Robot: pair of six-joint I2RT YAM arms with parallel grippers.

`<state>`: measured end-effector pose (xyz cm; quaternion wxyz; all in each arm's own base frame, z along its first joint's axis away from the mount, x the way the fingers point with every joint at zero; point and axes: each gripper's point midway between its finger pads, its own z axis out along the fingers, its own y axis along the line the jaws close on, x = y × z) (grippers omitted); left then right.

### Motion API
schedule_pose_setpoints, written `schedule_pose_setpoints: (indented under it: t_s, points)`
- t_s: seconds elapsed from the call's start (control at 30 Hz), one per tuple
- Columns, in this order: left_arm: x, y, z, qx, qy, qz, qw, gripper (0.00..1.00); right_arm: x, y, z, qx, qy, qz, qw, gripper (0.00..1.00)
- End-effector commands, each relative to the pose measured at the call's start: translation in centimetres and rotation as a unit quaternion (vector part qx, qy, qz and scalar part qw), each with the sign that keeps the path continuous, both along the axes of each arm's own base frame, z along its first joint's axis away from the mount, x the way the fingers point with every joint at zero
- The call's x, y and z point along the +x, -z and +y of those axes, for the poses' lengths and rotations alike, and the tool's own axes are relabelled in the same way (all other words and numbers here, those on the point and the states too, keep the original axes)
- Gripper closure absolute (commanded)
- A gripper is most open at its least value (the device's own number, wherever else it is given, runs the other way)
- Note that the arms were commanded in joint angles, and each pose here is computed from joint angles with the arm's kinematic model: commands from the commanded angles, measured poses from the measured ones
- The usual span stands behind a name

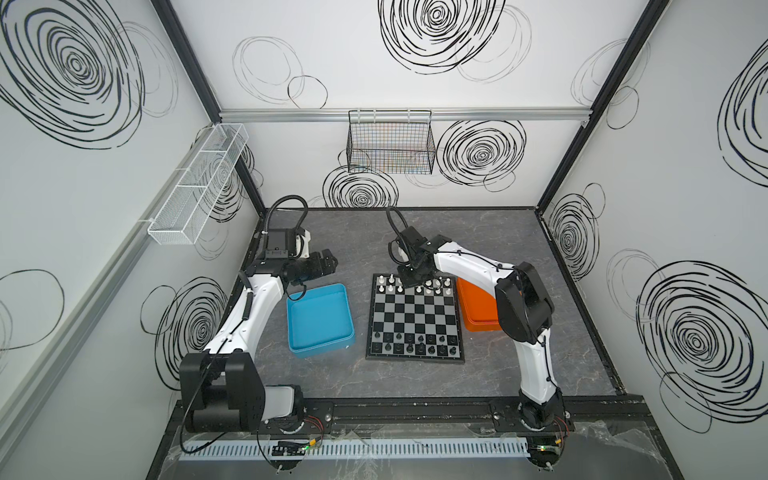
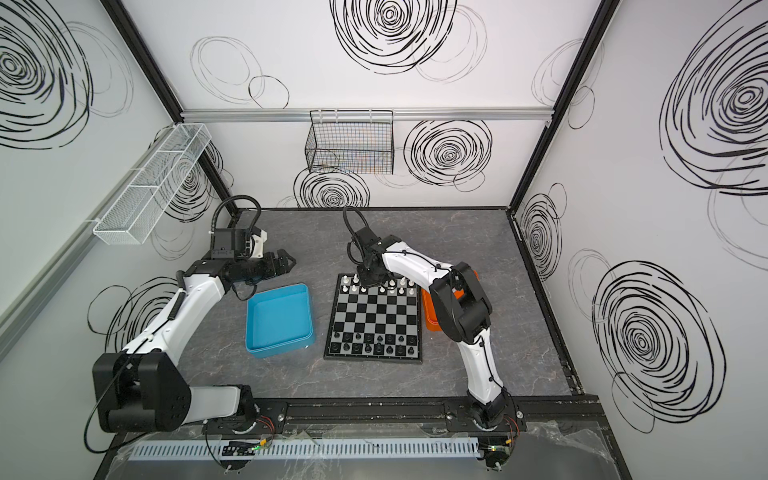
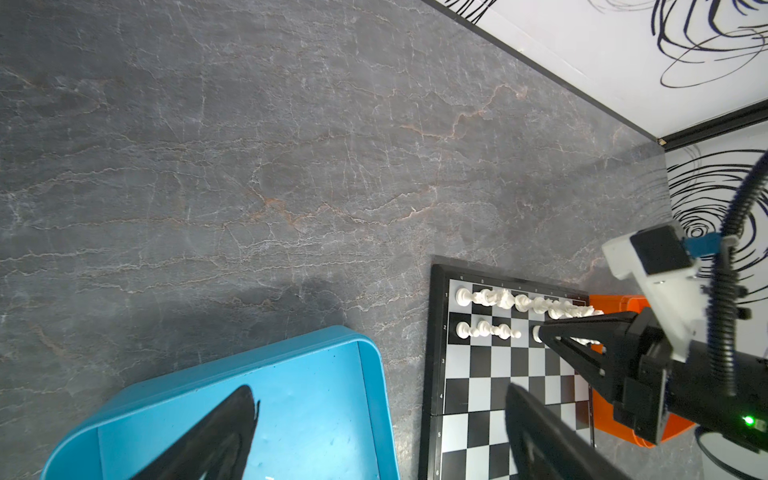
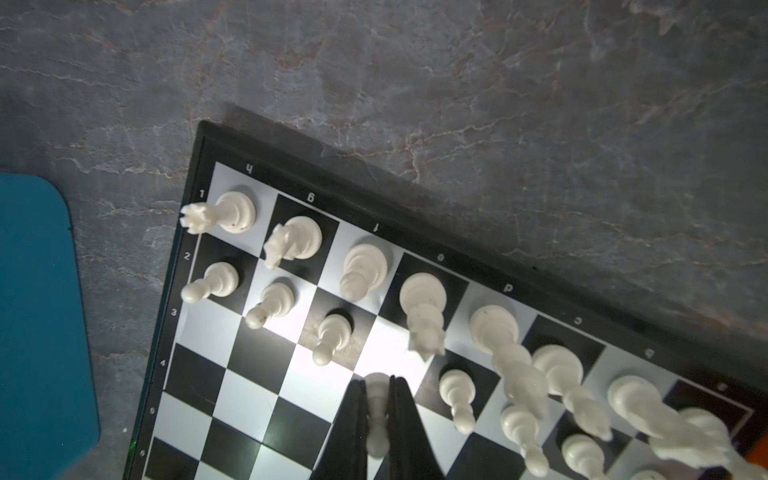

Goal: Set up the chess pieces on the board
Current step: 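Lower the white pawn onto the white pawn row and open the right gripper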

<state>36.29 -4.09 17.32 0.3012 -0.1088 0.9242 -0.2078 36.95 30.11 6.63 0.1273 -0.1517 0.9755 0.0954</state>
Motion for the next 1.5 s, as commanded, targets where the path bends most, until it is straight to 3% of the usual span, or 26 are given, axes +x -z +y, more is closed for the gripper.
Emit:
schedule_pose_setpoints:
  t_s: [0.0,0.7,1.47]
  points:
    - [0.4,0.3,0.2,-0.006,-0.002,-0.005,1.000,0.04,-0.6,1.5,-0.3,-0.017,-0.001,0.014,1.000,0.89]
    - [0.4,0.5,-0.1,-0.011,0.003,-0.002,1.000,0.04,-0.7,2.7,-0.9,-0.037,0.001,0.020,0.999,0.88]
    - [0.5,0.9,-0.2,-0.017,0.004,0.003,1.000,0.04,-0.7,2.5,-0.6,-0.034,-0.004,0.020,0.999,0.78]
